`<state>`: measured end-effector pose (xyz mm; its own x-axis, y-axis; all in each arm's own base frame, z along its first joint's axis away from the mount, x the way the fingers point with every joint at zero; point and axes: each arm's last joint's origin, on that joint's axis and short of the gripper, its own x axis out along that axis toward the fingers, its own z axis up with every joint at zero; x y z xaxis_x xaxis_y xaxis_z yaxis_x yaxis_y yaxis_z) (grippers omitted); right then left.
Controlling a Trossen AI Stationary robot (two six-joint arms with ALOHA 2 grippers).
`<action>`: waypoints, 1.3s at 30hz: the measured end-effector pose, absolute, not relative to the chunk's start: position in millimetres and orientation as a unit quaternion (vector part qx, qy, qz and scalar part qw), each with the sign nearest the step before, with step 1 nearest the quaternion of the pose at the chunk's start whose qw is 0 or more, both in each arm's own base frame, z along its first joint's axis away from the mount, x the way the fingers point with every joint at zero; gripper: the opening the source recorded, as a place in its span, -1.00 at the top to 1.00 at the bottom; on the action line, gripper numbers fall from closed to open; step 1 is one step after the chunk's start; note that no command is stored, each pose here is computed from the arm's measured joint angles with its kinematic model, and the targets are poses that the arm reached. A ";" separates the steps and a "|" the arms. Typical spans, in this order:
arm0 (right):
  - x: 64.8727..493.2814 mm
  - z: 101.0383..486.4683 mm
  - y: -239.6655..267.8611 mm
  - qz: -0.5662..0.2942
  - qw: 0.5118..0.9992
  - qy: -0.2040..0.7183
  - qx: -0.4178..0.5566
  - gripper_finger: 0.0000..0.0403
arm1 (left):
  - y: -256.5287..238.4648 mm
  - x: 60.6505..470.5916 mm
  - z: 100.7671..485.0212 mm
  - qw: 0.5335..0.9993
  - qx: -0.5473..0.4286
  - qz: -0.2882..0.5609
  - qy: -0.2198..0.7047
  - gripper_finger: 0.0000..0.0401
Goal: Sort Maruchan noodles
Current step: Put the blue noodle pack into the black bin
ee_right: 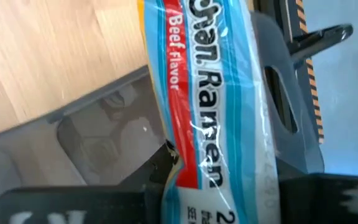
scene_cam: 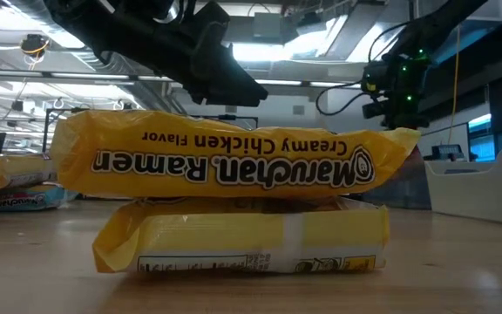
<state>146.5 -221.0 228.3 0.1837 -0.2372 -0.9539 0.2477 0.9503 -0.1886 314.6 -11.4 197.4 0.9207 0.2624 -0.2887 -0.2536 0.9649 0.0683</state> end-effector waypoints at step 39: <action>181.3 230.0 -212.3 -0.108 0.836 0.537 -0.015 0.54 | -11.4 314.6 197.4 0.980 0.019 0.131 0.150 -0.05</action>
